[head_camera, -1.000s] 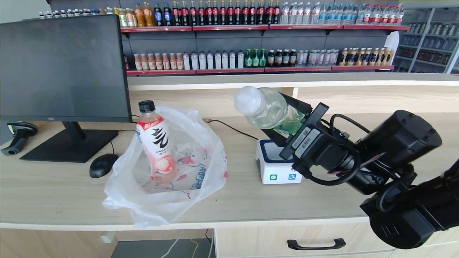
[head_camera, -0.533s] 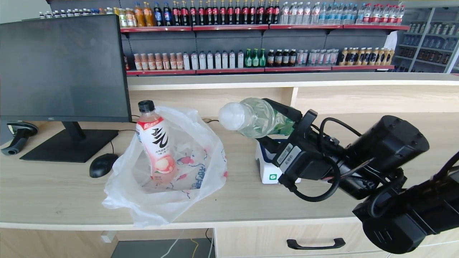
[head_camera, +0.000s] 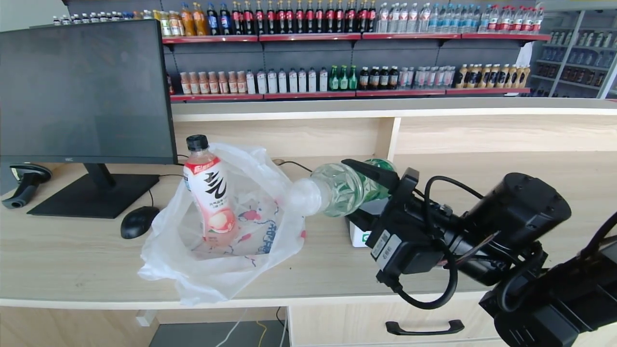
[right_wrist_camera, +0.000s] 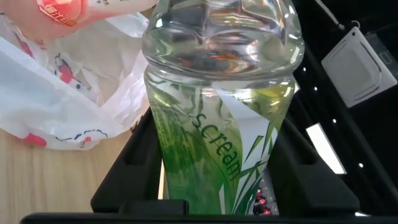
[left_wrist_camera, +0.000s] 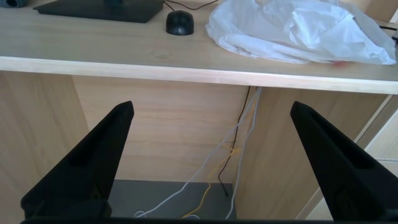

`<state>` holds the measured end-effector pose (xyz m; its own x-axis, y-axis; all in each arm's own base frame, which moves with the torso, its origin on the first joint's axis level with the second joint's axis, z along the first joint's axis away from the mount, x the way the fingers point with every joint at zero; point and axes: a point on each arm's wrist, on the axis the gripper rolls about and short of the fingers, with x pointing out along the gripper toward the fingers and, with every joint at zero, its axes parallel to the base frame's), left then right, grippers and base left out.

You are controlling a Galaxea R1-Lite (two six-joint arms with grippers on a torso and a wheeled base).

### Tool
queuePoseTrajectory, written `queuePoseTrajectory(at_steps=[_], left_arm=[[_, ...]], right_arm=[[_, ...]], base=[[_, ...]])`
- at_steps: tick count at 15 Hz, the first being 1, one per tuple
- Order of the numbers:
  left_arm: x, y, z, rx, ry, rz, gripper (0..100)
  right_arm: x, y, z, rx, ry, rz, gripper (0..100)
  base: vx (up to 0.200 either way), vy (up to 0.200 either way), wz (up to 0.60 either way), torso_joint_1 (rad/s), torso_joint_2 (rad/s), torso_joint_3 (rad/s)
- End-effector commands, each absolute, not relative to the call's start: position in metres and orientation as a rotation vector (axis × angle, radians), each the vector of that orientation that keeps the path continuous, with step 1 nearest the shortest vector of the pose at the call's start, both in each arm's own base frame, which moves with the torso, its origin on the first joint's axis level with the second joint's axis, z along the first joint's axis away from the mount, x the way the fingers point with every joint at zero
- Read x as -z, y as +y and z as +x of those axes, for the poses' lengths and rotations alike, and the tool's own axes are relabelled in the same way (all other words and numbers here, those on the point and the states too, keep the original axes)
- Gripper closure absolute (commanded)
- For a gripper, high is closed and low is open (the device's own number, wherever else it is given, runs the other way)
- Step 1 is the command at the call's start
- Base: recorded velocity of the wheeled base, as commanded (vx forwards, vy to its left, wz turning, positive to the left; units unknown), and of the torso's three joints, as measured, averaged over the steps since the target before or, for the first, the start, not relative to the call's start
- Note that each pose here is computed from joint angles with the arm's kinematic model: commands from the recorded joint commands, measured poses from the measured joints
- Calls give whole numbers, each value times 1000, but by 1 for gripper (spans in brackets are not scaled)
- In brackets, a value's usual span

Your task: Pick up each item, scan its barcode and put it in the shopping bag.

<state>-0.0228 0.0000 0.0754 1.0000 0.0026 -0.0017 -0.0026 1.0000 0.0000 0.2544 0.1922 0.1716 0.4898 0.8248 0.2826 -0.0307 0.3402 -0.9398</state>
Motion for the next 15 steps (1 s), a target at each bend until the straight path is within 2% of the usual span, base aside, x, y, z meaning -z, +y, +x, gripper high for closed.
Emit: queuePoseTrajectory(at_steps=[1,9,15], left_arm=[[-75,0,-23,-3,2,0,0],[-75,0,-23,-3,3,0,0],[-75,0,-23,-3,3,0,0]], right_arm=[[-169,190,258,-706,-920,-1087,100],[-152,179,264,-865,-954,-1091,100],[-150,173,266,-896,-976,-1097,100]], base=[[0,0,0,0,0,0],[0,0,0,0,0,0],[0,0,0,0,0,0]])
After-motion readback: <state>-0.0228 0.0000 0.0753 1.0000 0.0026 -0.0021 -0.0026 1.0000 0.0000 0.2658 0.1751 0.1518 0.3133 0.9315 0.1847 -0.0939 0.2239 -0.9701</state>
